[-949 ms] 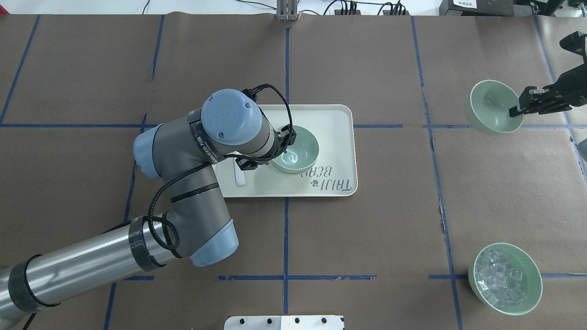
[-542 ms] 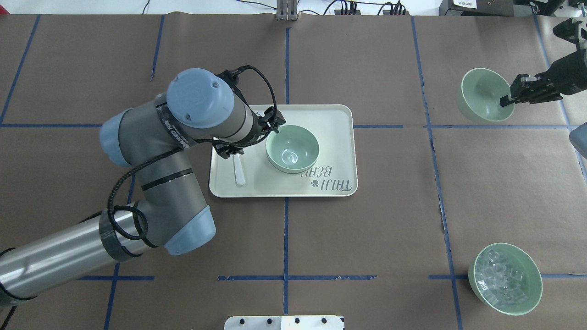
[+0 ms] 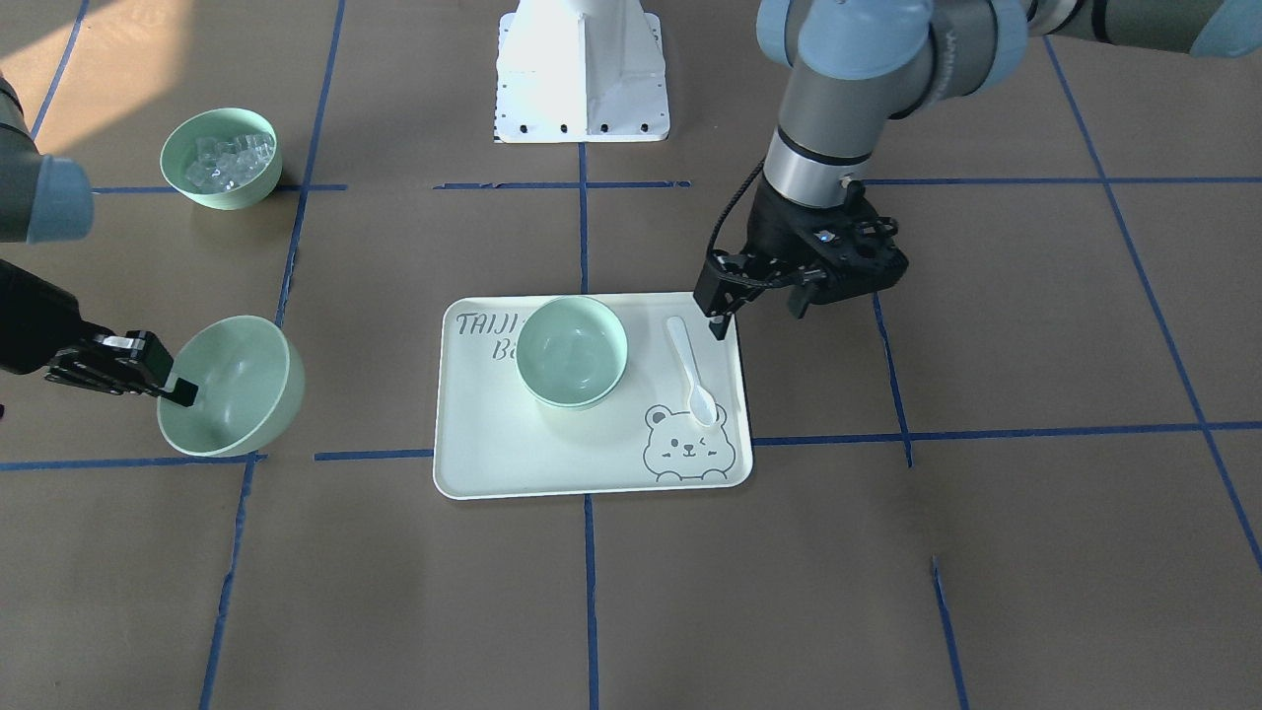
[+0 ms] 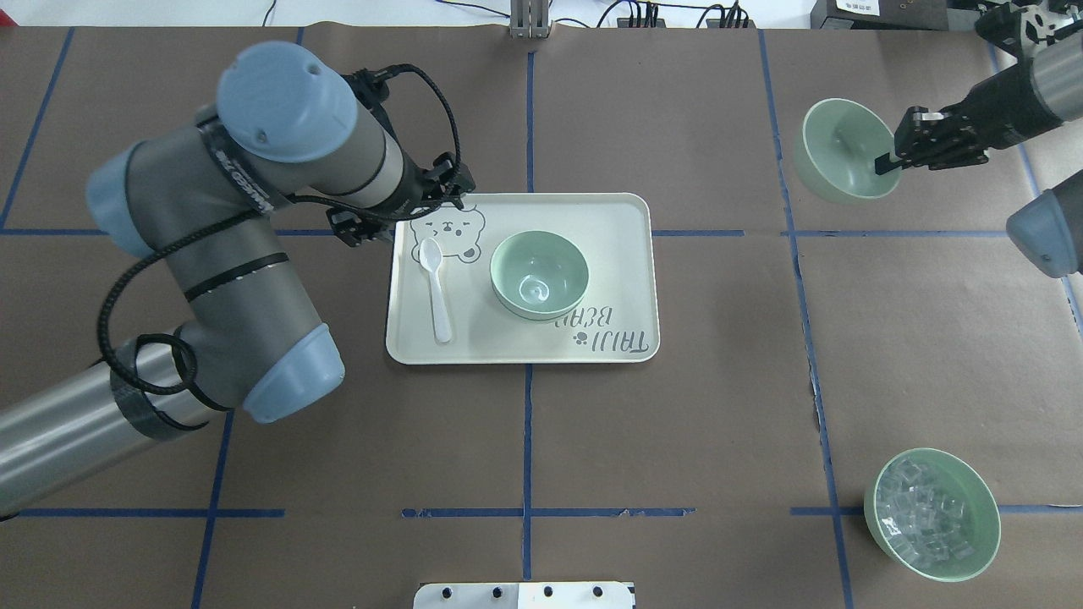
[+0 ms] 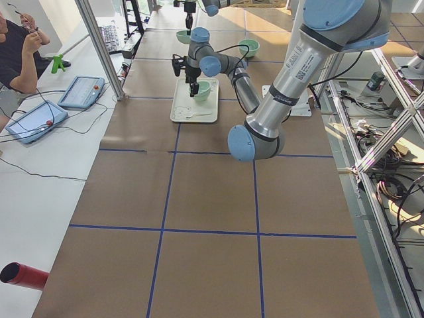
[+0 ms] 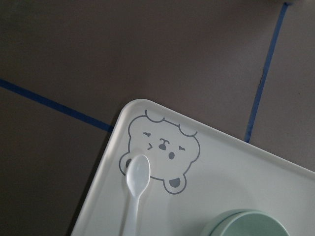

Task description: Stack green bowls together

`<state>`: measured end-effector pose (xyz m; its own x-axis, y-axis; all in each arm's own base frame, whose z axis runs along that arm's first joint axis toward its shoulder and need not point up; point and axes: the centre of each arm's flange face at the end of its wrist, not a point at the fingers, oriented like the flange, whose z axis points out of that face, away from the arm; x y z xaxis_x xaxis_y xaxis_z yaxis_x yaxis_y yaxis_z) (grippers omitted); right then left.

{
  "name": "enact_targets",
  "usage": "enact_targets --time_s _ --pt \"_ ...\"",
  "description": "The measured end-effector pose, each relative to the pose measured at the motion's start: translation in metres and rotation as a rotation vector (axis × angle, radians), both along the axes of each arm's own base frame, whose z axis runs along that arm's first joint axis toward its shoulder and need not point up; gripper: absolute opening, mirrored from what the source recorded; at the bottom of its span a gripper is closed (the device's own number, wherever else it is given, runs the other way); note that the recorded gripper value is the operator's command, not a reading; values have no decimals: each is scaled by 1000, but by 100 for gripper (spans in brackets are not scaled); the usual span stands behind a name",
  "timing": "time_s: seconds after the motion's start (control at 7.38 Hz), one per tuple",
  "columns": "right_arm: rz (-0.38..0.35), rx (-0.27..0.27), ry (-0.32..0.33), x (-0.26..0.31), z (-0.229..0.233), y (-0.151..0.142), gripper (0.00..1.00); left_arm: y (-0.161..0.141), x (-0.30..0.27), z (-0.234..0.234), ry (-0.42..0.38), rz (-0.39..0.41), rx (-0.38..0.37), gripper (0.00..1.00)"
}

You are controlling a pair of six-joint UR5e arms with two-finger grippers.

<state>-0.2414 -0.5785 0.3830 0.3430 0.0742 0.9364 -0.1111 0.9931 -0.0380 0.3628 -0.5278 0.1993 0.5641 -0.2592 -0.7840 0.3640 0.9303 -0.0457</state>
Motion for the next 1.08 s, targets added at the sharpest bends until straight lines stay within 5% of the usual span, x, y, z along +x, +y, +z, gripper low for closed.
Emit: enact_targets --time_s 0.68,1.08 --pt "13 75 138 -174 -144 29 0 -44 -117 72 -133 93 140 100" --pt "-13 118 186 -239 -165 71 0 -49 -136 89 -157 99 152 100"
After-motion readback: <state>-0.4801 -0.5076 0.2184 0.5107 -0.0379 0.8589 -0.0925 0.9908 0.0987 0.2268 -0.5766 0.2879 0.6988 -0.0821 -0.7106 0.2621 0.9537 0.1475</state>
